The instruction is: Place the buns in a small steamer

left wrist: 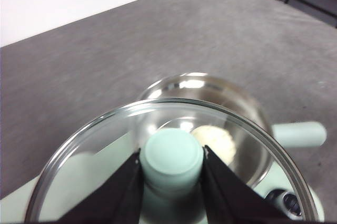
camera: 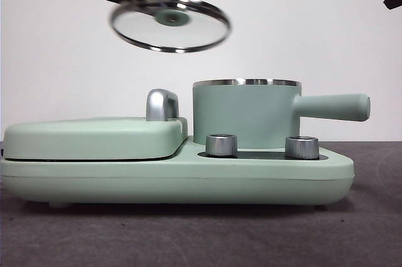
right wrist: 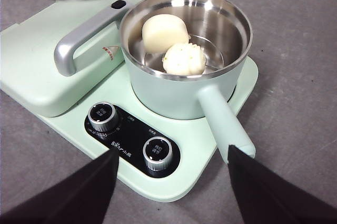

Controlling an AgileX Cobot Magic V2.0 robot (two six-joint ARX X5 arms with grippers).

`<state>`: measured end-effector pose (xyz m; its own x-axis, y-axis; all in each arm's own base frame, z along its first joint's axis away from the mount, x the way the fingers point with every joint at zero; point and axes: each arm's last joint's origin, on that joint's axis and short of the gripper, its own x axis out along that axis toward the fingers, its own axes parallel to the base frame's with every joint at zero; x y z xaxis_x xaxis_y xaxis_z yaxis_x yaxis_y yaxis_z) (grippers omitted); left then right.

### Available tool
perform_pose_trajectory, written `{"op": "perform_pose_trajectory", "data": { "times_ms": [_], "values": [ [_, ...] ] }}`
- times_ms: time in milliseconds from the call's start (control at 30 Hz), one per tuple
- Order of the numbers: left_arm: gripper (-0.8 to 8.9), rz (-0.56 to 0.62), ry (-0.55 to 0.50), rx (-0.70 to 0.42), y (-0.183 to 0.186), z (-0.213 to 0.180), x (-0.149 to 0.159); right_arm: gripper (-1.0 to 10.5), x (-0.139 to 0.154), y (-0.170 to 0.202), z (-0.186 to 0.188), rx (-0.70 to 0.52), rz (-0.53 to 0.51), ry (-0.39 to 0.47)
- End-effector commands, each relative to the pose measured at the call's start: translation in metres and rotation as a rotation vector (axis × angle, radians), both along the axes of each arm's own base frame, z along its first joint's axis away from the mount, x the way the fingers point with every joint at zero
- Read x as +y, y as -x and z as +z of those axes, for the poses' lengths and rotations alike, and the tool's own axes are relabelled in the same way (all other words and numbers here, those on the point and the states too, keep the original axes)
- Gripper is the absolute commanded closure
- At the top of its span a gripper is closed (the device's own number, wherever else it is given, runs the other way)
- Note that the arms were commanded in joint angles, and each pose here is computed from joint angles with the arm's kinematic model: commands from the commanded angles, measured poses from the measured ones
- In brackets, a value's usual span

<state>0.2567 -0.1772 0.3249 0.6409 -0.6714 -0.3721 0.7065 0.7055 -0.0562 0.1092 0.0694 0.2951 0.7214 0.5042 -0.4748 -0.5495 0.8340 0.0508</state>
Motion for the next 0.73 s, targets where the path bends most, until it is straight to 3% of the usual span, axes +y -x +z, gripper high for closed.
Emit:
{"op": "perform_pose_trajectory", "data": {
  "times_ms": [33,333,733],
  "values": [
    [7.98,-0.032,0.048,-0.05,-0.006,0.001,-0.017,6.3,0.001,-0.001,0.002,0.001,-0.004,-0.011],
    [7.98,-0.102,0.062,-0.162,-0.026,-0.024,-0.055,6.3,0.001,0.0,0.001,0.008,-0.004,-0.007],
    [7.98,-0.116,0.063,-0.226,-0.044,-0.048,-0.071,6.3,0.001,0.0,0.001,0.008,-0.005,-0.007]
  ]
}}
